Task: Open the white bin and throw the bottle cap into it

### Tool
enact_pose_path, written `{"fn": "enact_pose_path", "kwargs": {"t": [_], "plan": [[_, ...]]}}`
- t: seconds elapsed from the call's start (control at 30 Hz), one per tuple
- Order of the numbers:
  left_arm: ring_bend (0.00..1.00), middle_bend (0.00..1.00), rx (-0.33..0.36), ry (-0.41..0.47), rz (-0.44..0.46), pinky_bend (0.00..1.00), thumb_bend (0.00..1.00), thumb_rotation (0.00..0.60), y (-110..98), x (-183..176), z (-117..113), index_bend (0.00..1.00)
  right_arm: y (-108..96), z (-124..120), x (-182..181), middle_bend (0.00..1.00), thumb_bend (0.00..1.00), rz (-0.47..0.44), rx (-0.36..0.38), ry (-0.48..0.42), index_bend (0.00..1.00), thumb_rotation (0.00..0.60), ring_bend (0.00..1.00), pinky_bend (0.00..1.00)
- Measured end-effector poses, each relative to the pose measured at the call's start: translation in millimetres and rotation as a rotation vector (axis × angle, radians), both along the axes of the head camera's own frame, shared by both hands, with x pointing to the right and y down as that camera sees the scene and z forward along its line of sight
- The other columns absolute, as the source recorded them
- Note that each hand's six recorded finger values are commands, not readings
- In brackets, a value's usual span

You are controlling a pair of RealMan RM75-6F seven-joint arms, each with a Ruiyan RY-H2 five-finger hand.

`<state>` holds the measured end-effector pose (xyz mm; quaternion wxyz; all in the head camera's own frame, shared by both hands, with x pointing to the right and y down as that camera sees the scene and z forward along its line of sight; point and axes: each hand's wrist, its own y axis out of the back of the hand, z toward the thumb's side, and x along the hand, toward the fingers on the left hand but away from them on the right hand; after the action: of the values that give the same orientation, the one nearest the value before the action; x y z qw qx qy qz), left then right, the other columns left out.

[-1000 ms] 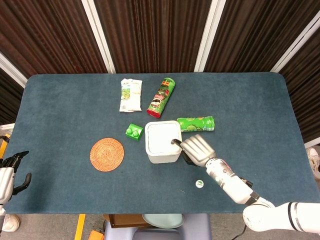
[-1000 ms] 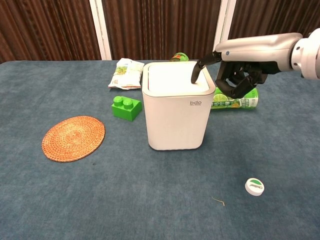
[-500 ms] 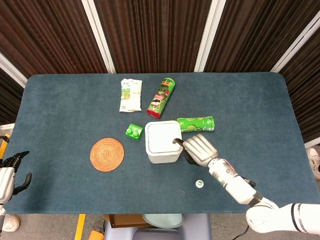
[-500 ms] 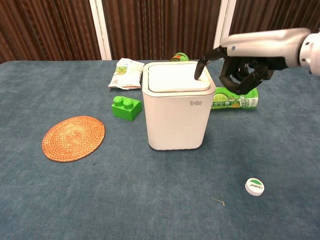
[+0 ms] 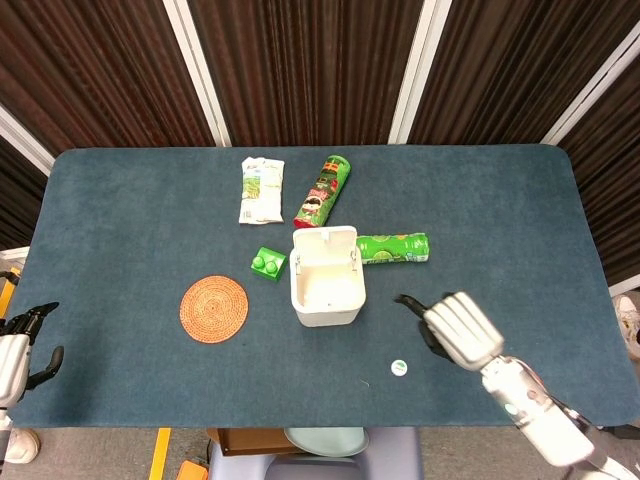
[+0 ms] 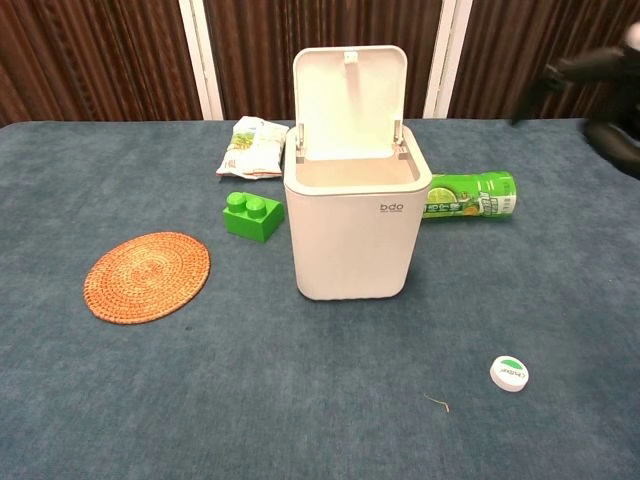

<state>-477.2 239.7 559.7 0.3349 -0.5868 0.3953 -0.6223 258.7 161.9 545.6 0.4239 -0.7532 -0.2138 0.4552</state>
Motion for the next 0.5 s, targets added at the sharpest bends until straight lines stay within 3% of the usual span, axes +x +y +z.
{"fn": "enact_pose_path", "kwargs": {"t": [0.1, 0.27, 0.37, 0.5], "plan": [[0.26, 0.23, -0.002, -0.002, -0.004, 0.40, 0.43, 0.600, 0, -1, 0, 0.19, 11, 9, 25, 0.90, 0.71, 0.019, -0.019, 0.040, 0.41, 0.600, 0.91, 0.82], [0.26, 0.23, -0.003, -0.002, -0.004, 0.40, 0.43, 0.600, 0, -1, 1, 0.19, 24, 26, 46, 0.92, 0.49, 0.025, -0.043, 0.082, 0.44, 0.600, 0.93, 0.85], [0.26, 0.23, -0.003, -0.002, -0.004, 0.40, 0.43, 0.600, 0, -1, 1, 0.19, 26, 31, 47, 0.93, 0.29, 0.026, -0.054, 0.086, 0.46, 0.600, 0.94, 0.86], [0.26, 0.23, 0.000, -0.002, -0.008, 0.40, 0.43, 0.600, 0, -2, 0, 0.19, 28, 48, 50, 0.93, 0.25, 0.021, -0.098, 0.112, 0.48, 0.600, 0.94, 0.87]]}}
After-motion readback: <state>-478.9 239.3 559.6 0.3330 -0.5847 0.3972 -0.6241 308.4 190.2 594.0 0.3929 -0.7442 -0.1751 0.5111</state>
